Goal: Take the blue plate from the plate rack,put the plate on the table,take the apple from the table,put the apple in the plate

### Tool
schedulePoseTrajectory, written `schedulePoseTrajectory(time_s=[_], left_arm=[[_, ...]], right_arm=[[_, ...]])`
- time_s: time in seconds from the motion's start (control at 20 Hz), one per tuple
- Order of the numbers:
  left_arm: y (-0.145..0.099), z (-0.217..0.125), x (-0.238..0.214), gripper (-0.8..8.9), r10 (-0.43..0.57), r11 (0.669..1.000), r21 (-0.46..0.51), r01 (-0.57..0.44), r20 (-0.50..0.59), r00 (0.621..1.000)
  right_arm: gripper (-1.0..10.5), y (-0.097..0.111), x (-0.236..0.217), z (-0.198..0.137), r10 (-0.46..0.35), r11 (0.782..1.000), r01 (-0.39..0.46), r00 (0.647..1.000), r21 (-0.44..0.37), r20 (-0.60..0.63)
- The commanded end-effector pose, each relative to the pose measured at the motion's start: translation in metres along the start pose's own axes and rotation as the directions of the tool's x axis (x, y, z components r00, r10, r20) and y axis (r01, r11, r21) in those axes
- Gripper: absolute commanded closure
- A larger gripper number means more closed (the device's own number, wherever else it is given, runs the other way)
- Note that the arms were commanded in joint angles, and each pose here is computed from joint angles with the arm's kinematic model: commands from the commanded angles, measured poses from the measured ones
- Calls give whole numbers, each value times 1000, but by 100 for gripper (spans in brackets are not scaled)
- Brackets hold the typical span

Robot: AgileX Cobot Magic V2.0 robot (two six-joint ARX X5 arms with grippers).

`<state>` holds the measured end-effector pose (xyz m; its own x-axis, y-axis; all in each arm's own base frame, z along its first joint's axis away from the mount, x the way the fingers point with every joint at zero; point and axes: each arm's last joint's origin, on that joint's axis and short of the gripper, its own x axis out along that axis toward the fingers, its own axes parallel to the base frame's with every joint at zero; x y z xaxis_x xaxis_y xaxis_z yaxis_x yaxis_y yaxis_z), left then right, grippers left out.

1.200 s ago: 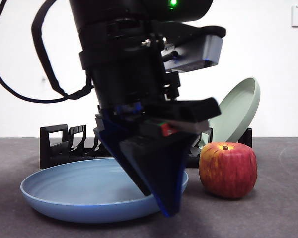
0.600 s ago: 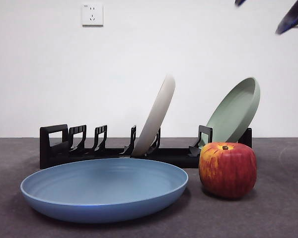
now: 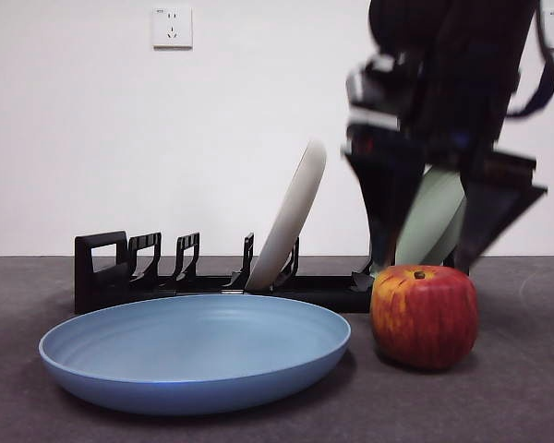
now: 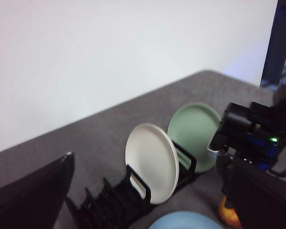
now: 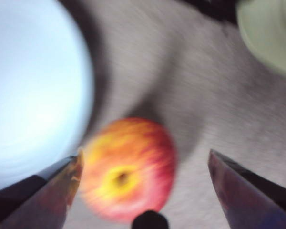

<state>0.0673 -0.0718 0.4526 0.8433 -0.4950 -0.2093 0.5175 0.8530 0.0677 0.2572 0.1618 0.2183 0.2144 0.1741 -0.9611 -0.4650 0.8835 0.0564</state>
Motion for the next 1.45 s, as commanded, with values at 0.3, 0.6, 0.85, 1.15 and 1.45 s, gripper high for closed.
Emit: schedulePoseTrajectory(time_s=[0.3, 0.6, 0.85, 1.15, 1.45], left_arm=[[2, -2, 0, 315, 81, 997, 10, -81, -12, 997], [3, -2, 0, 315, 85, 996, 10, -85, -11, 996], [3, -2, 0, 315, 85, 996, 10, -85, -12, 996], [3, -2, 0, 315, 84, 996, 10, -84, -11, 996], [3, -2, 0, 315, 84, 996, 10, -84, -12, 996]], right_arm=[[511, 4, 20, 0, -7, 1000, 6, 997, -14, -71], [955, 5, 20, -2, 32, 999, -33, 994, -10, -100], [956, 9, 2, -1, 50, 998, -51, 999, -27, -22], [523, 9, -13, -6, 53, 998, -53, 999, -42, -3], [379, 12, -12, -13, 48, 998, -50, 997, -43, -66]])
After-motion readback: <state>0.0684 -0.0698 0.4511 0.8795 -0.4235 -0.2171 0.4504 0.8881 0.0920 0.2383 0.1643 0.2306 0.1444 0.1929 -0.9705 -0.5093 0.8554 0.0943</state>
